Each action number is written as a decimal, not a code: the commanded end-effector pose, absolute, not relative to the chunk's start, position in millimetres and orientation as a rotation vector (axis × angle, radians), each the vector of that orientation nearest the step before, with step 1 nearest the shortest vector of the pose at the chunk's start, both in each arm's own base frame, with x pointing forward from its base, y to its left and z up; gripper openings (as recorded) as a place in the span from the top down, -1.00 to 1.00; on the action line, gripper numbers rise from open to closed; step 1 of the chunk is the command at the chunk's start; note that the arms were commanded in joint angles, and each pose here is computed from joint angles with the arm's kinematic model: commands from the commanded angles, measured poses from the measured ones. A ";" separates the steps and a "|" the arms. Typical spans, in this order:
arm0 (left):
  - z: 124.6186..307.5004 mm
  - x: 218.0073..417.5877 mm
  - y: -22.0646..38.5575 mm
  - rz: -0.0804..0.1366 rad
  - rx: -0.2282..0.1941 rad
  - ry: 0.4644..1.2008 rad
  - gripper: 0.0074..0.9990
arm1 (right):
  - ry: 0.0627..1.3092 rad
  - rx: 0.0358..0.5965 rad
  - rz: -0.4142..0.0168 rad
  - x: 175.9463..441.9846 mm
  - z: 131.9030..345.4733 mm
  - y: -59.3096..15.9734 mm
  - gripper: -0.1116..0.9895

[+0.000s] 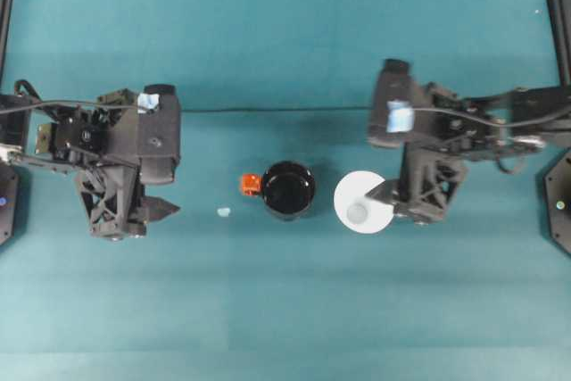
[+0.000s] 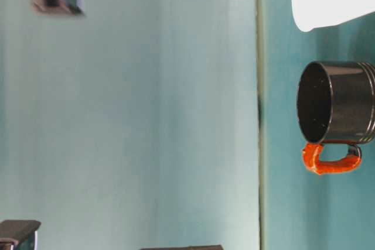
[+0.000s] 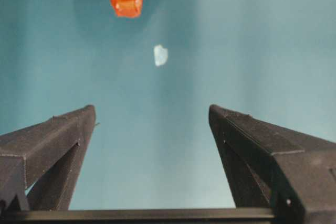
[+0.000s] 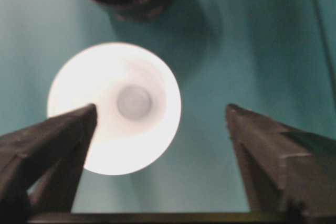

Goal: Put the paper cup into the moved red handle cup holder.

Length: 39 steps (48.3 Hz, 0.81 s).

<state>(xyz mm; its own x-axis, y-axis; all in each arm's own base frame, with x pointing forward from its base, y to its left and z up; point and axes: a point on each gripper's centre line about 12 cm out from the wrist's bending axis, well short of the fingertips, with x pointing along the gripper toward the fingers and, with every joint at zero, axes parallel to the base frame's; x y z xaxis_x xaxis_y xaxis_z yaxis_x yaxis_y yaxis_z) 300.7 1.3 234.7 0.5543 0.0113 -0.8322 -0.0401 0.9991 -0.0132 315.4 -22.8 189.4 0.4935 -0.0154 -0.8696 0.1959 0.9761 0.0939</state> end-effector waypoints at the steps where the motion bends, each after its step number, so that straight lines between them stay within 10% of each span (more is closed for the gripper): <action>1: 240.3 302.6 1.1 0.031 -0.032 0.952 -0.92 | 1.073 0.197 -0.125 324.8 188.1 -20.1 -0.99; 30: 235.3 305.6 1.0 0.048 -0.070 0.930 -0.92 | 1.216 0.197 -0.130 338.1 144.9 -18.9 -0.89; 39: 232.8 305.5 1.0 0.048 -0.069 0.938 -0.92 | 1.224 0.198 -0.128 337.2 144.6 -18.2 -0.16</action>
<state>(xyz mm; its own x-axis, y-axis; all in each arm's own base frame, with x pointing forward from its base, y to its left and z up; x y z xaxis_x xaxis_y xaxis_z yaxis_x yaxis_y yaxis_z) 303.1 1.2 228.6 0.5758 0.0104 -0.8175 -0.0738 0.9965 -0.0392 333.9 -19.3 139.6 0.3210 0.0059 -0.9471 0.1971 0.9777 0.0729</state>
